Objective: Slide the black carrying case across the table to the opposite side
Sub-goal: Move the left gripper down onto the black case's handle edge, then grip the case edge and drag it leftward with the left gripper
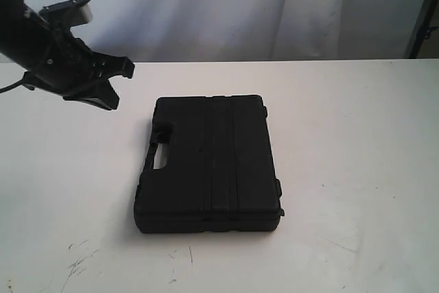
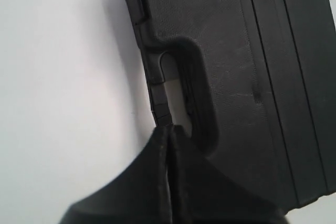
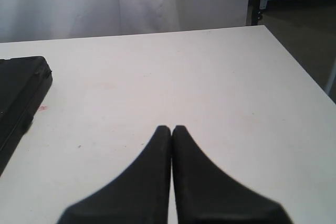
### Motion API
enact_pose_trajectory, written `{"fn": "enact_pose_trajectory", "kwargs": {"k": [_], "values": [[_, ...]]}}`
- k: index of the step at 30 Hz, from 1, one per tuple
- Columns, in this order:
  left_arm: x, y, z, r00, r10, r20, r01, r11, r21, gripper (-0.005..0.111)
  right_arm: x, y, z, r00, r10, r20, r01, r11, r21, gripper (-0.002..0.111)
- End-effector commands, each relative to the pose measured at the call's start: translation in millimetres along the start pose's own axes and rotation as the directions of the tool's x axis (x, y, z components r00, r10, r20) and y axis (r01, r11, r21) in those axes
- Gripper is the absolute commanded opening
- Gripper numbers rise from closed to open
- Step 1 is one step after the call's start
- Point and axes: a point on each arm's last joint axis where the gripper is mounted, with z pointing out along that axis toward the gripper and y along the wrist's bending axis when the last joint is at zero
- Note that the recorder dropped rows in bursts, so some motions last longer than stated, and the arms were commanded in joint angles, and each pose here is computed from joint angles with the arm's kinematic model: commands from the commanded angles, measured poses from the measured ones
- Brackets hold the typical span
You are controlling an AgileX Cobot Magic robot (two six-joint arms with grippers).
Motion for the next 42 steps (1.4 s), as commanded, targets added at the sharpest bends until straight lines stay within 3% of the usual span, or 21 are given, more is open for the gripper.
{"fn": "enact_pose_trajectory", "kwargs": {"k": [1, 12, 17, 24, 42], "values": [[-8.0, -6.9, 16.0, 0.997, -0.049, -0.052, 0.046, 0.997, -0.057, 0.000, 1.1, -0.4, 0.2, 1.000, 0.000, -0.001, 0.000, 1.000, 0.006, 0.000], [-19.6, -13.2, 56.9, 0.987, -0.086, -0.139, 0.062, 0.984, -0.169, 0.003, 1.1, -0.4, 0.2, 1.000, 0.000, -0.001, 0.000, 1.000, 0.006, 0.000], [-21.5, -22.7, 70.6, 0.986, -0.065, -0.154, 0.039, 0.986, -0.163, 0.018, 1.1, -0.4, 0.2, 1.000, 0.000, -0.001, 0.000, 1.000, 0.006, 0.000], [-18.4, -18.8, 88.3, 0.979, -0.077, -0.187, 0.045, 0.984, -0.170, 0.044, 1.1, -0.4, 0.2, 1.000, -0.007, -0.001, 0.007, 1.000, 0.006, 0.000], [-11.1, -10.6, 123.3, 0.963, -0.129, -0.238, 0.087, 0.980, -0.179, 0.044, 1.1, -0.4, 0.2, 1.000, -0.007, -0.001, 0.007, 1.000, 0.006, 0.000]]}}
